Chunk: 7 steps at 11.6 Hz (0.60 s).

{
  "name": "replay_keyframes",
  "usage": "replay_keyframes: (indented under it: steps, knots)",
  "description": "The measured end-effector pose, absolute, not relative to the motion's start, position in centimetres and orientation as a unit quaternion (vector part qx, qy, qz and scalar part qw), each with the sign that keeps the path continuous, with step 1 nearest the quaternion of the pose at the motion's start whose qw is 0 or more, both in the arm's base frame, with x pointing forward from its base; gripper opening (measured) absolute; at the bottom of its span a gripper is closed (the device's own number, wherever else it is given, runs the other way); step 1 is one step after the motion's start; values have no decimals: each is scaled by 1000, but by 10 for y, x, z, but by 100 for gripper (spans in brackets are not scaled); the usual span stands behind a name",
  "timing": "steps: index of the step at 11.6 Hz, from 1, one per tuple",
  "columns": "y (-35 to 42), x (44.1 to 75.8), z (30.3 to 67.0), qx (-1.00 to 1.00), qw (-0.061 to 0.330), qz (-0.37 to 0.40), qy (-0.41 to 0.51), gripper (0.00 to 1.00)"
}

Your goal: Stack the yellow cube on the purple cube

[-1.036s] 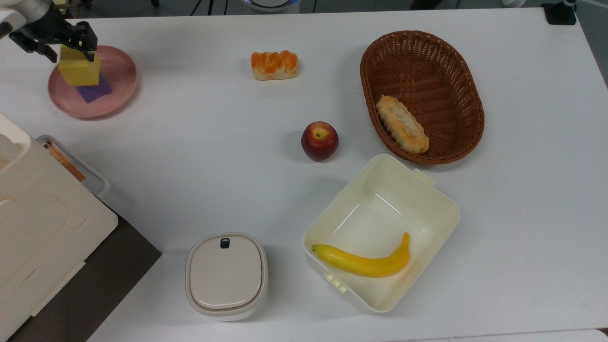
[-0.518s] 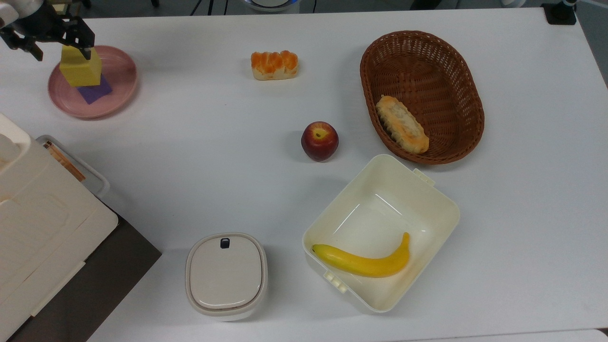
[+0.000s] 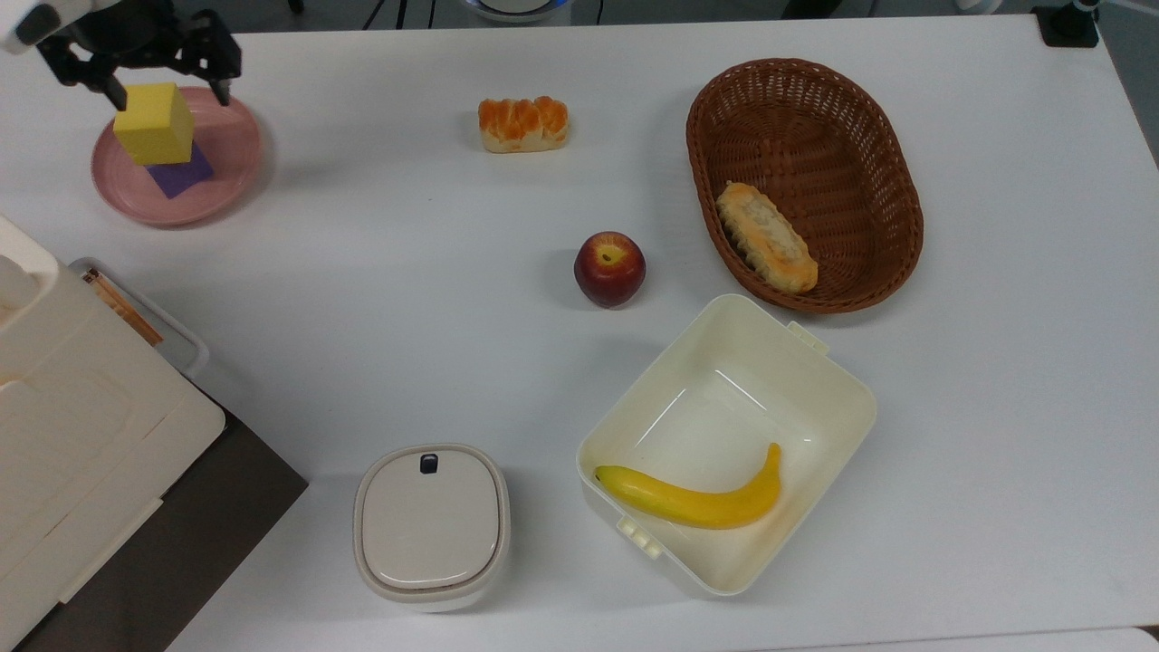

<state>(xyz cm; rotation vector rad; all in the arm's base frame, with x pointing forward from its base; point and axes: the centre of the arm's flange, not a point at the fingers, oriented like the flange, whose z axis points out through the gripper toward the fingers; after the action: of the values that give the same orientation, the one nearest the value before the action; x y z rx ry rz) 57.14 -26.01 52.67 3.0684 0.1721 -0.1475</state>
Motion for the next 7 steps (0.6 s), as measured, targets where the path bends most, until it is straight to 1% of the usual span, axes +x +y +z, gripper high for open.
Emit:
replay_keyframes:
  steps: [2, 4, 6, 7]
  knots:
    - [-213, 586, 545, 996, 33, -48, 69, 100]
    - [-161, 600, 555, 994, 38, -39, 90, 100]
    - [-120, 607, 564, 992, 40, -30, 116, 100]
    - [-106, 609, 566, 992, 41, -28, 113, 100]
